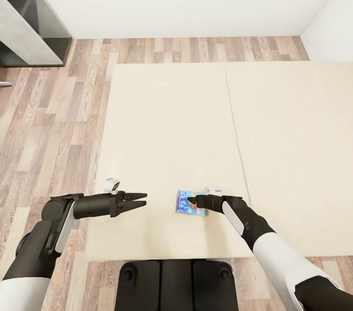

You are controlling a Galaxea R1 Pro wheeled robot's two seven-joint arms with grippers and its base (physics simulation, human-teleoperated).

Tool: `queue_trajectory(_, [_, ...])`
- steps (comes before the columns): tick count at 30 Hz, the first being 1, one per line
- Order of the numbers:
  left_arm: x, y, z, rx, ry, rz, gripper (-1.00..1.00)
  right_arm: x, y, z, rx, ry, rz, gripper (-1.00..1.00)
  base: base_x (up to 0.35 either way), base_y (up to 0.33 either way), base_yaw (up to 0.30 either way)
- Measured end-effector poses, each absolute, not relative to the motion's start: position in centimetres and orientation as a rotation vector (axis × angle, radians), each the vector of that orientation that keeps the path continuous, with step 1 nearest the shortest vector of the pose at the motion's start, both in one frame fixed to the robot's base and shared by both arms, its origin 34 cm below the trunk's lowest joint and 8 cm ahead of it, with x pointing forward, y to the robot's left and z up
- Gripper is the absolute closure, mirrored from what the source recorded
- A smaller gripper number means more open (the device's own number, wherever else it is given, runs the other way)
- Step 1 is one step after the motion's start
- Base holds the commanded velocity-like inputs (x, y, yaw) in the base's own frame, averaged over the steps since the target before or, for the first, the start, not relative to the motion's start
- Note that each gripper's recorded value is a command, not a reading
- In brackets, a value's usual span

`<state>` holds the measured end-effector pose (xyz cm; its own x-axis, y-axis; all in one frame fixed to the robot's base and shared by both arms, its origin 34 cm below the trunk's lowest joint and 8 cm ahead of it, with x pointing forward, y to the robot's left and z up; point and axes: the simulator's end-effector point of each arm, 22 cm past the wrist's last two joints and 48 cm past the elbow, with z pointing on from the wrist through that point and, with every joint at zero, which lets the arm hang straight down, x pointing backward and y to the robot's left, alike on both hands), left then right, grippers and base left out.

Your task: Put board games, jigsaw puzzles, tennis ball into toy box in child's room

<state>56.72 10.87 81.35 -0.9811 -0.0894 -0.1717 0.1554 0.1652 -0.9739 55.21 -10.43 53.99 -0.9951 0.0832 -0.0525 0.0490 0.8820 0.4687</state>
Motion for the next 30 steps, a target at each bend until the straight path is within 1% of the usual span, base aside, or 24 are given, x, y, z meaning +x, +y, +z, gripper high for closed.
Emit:
queue_trajectory(15, [56.72, 10.87, 81.35, 0.063, 2.245, -1.916, -1.00, 55.18, -10.42, 53.99, 0.106, 2.980, 0.740, -1.00, 0.000, 0.049, 0.000])
queue_trajectory(30, [56.71, 10.88, 81.34, 0.063, 2.246, -1.915, -1.00, 54.62, -10.50, 53.85, 0.111, 3.001, 0.740, -1.00, 0.000, 0.005, 0.000])
